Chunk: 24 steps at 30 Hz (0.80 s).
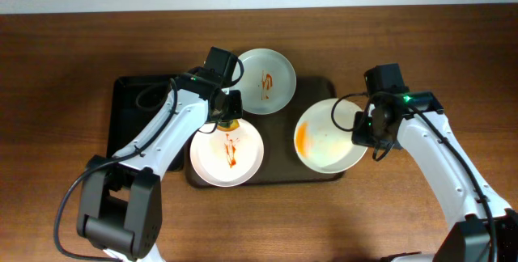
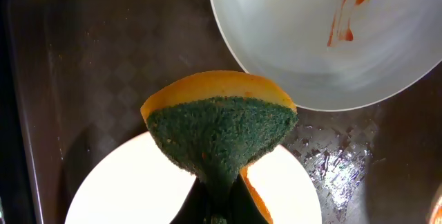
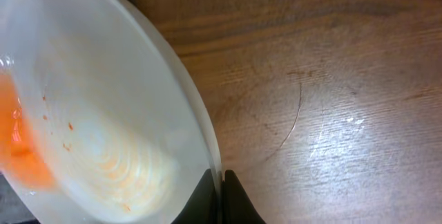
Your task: Clean dirty plates on tray and stack at the side
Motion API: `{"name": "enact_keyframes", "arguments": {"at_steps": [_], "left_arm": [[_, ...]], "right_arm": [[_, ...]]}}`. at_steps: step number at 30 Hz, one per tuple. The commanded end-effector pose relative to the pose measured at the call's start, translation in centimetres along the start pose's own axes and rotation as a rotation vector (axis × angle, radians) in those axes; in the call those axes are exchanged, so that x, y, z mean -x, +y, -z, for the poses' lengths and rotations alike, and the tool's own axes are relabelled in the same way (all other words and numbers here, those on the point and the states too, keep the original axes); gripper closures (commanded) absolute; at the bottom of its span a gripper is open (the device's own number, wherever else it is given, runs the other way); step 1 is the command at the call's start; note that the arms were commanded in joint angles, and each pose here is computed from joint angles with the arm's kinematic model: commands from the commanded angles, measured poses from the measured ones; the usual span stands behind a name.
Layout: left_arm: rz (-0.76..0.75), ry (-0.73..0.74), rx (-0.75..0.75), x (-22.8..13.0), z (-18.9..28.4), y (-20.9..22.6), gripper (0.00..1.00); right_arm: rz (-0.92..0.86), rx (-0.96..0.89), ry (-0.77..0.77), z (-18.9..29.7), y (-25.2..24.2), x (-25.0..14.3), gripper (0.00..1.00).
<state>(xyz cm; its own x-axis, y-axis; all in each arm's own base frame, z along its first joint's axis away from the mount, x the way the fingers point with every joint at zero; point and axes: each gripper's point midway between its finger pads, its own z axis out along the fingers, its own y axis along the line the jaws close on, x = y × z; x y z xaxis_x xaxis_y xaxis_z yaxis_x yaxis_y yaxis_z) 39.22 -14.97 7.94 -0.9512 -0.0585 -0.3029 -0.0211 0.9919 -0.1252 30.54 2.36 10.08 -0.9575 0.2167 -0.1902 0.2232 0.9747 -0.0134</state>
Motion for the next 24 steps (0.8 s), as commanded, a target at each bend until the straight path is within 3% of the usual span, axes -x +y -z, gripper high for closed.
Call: {"name": "enact_keyframes", "arguments": {"at_steps": [1, 4, 8, 14, 18, 24], "left_arm": [[-0.014, -0.023, 0.002, 0.6, 0.7, 0.0, 1.0], [-0.014, -0.022, 0.002, 0.6, 0.7, 0.0, 1.0], [-0.014, -0.022, 0.002, 0.5, 0.7, 0.0, 1.0], [-0.014, -0.022, 0.003, 0.5, 0.7, 0.0, 1.0], [-0.014, -0.02, 0.003, 0.5, 0.7, 0.1, 1.0], [-0.014, -0.02, 0.003, 0.5, 0.7, 0.1, 1.0]], "right_arm": [[-0.05, -0.07, -0.076, 1.2, -1.5, 1.6, 0.96], [-0.103, -0.059, -0.113, 1.2, -1.8, 2.6, 0.96], [0.037, 0.128, -0.113, 1.4, 2.2, 2.9, 0.96], [0.19, 0.069, -0.066, 1.4, 3.3, 0.6, 0.96], [0.102, -0.041, -0.112, 1.4, 0.9, 1.9, 0.96], [0.022, 0.089, -0.093, 1.3, 1.2, 2.4, 0.96]]}}
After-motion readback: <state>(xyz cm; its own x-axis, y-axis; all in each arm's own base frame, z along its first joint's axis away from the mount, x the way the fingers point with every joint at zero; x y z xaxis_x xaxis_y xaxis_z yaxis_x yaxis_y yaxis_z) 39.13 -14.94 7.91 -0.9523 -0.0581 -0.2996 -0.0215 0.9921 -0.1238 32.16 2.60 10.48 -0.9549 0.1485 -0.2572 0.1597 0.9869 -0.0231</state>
